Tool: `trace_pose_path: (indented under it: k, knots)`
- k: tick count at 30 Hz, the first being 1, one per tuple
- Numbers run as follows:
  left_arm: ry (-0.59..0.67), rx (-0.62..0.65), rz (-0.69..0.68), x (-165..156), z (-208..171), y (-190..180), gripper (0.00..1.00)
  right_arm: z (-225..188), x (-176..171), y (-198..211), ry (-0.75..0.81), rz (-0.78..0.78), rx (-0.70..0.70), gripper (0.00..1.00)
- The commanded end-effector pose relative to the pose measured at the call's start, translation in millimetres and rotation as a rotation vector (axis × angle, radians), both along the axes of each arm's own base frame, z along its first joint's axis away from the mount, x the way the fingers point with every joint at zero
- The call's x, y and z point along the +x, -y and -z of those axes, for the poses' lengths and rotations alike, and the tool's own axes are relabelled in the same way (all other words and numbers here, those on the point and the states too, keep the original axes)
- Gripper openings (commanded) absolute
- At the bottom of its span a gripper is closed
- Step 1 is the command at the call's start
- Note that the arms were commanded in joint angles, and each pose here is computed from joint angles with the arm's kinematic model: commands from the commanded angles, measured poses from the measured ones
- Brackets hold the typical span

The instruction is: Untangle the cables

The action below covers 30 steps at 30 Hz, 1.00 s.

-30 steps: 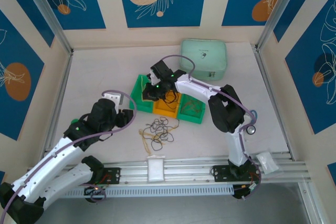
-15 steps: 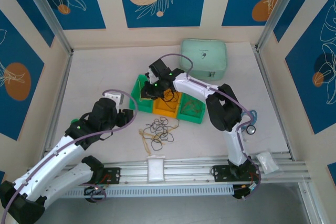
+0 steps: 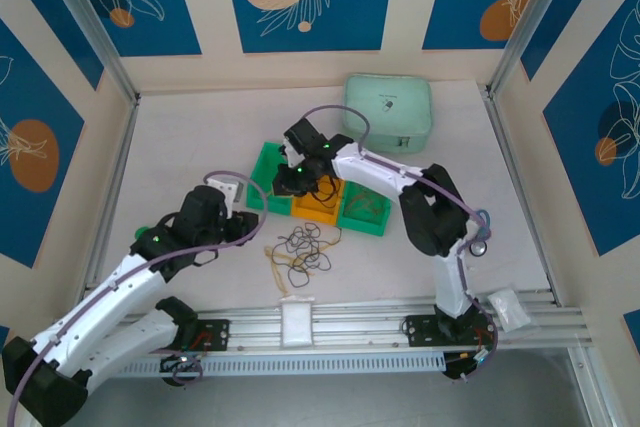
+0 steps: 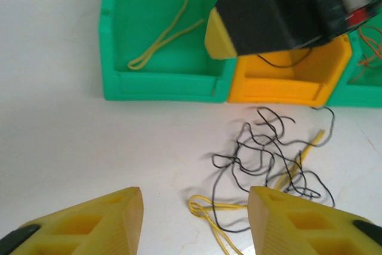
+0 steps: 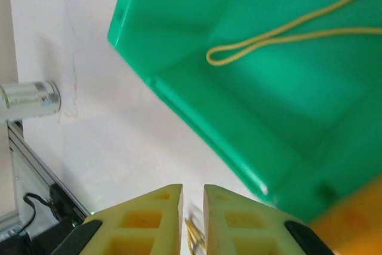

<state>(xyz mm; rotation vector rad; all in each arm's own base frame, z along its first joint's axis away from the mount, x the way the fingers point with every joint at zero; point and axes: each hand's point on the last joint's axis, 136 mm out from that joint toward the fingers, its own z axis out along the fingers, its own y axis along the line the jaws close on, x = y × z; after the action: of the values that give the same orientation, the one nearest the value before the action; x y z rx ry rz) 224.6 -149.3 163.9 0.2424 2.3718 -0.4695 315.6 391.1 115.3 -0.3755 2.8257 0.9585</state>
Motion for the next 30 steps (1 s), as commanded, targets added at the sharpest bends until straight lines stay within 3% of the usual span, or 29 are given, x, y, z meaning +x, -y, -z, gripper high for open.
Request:
trace_pose_path:
  k: [1, 4, 11, 15, 21, 30]
  knots:
    - [-0.044, -0.029, 0.106, -8, 10, 16, 0.42, -29, -16, 29, 0.082, -0.053, -0.061, 0.17]
    - [-0.107, -0.036, 0.136, -14, 25, 25, 0.28, -19, -41, 56, 0.079, -0.112, -0.160, 0.17]
    - [-0.226, -0.037, 0.126, -26, 64, 34, 0.28, 16, -119, 96, -0.020, -0.209, -0.281, 0.17]
    - [-0.249, -0.029, 0.093, -25, 72, 32, 0.29, 32, -148, 91, 0.047, -0.295, -0.298, 0.19]
    - [-0.232, -0.051, 0.091, -21, 62, 36, 0.30, 42, -146, 89, 0.171, -0.338, -0.349, 0.21]
    - [-0.217, -0.052, 0.071, -24, 56, 29, 0.31, 55, -144, 83, 0.135, -0.350, -0.321, 0.24]
